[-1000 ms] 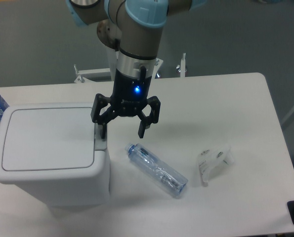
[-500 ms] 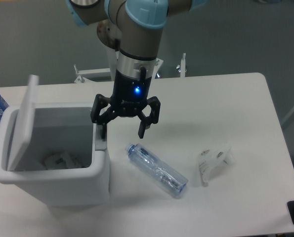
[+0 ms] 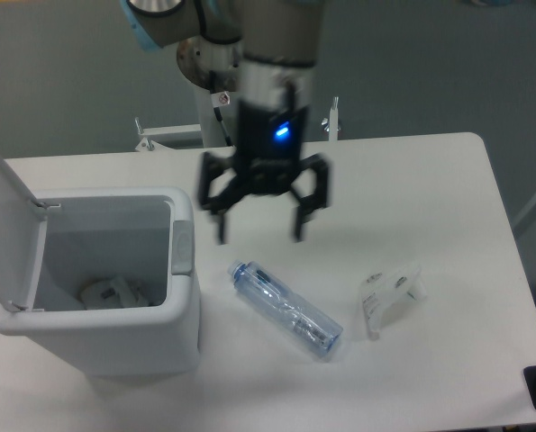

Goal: Open the trash can
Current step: 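Raise the gripper up away from the opened trash can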

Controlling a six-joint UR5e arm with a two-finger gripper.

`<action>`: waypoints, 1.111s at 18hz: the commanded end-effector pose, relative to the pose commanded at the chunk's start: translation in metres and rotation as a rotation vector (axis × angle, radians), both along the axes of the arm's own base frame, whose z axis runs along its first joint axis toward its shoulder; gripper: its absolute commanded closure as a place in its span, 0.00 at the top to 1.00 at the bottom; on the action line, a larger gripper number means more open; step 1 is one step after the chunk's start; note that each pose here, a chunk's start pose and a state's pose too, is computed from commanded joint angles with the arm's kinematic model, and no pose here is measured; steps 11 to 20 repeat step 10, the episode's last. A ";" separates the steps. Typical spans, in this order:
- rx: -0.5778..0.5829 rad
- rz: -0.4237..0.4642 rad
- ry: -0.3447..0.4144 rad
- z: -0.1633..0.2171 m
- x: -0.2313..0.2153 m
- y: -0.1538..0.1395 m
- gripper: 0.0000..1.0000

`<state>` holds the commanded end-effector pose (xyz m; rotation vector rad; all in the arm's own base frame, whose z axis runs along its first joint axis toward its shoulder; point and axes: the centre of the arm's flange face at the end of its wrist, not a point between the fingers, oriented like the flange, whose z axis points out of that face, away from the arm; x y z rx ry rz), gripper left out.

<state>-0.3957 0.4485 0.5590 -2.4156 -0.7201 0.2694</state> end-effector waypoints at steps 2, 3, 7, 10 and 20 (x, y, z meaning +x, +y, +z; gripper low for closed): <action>-0.111 -0.014 0.080 -0.006 -0.029 -0.029 1.00; -0.172 -0.048 0.114 -0.013 -0.037 -0.039 1.00; -0.467 -0.149 0.223 -0.035 -0.064 -0.078 1.00; -0.515 -0.182 0.233 -0.039 -0.082 -0.102 1.00; -0.515 -0.182 0.233 -0.039 -0.082 -0.102 1.00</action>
